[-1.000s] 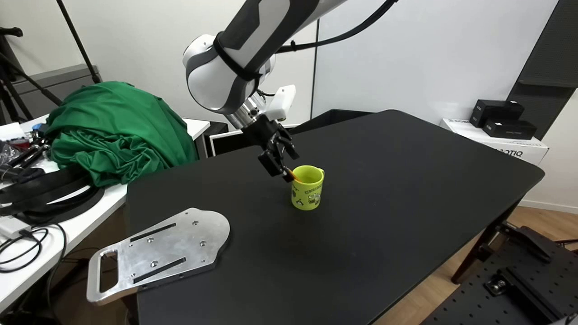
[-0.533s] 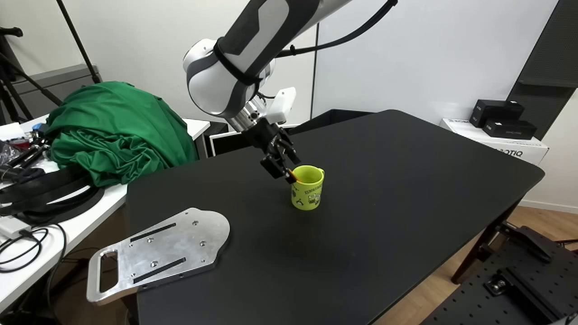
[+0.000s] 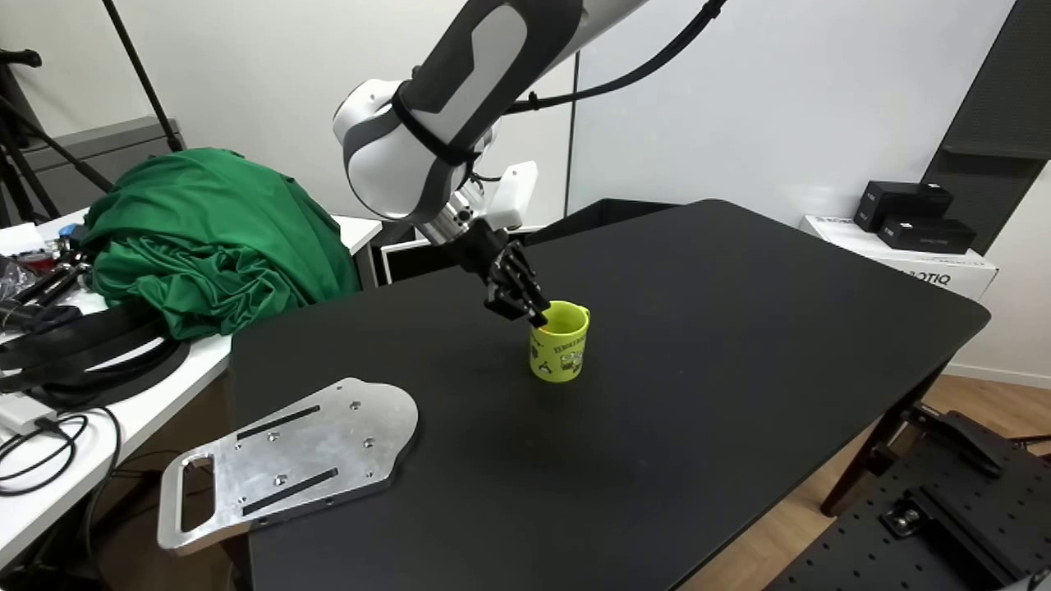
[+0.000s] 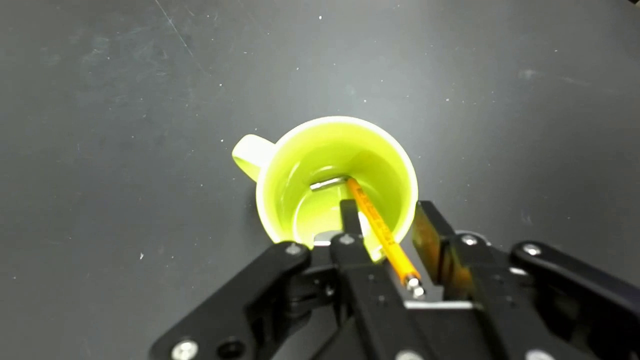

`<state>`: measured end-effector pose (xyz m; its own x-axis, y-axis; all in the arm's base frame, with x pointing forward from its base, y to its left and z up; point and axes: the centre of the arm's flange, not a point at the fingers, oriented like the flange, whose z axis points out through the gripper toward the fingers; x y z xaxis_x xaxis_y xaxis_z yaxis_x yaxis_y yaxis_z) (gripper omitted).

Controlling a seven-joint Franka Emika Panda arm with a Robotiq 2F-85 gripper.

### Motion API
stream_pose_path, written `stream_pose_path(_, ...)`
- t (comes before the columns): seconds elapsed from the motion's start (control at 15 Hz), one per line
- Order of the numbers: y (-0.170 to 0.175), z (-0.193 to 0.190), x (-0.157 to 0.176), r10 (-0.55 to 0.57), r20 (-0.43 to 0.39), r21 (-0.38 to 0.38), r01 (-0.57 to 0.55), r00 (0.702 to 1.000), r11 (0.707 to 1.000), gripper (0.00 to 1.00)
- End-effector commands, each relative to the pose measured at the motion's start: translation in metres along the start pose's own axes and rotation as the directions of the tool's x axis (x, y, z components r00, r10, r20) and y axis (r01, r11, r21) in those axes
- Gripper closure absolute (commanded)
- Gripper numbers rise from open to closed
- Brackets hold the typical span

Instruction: Pick up the orange object from the cup and put it on the table.

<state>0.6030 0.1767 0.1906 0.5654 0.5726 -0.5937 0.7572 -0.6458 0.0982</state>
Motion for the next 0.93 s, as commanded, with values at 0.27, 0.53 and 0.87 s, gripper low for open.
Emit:
stream_pose_path(0.27, 0.001, -0.001, 0.002, 0.037, -0.009, -0.020, -0.038, 0.999, 0.999, 1.00)
stream_pose_path(0.53, 0.006, -0.009, -0.003, 0.006, -0.025, 0.023, -0.006, 1.000, 1.000, 1.00)
stream_pose_path(0.87, 0.011, -0.021, -0.006, 0.010, -0.033, 0.006, -0.010, 0.999, 1.000, 0.61)
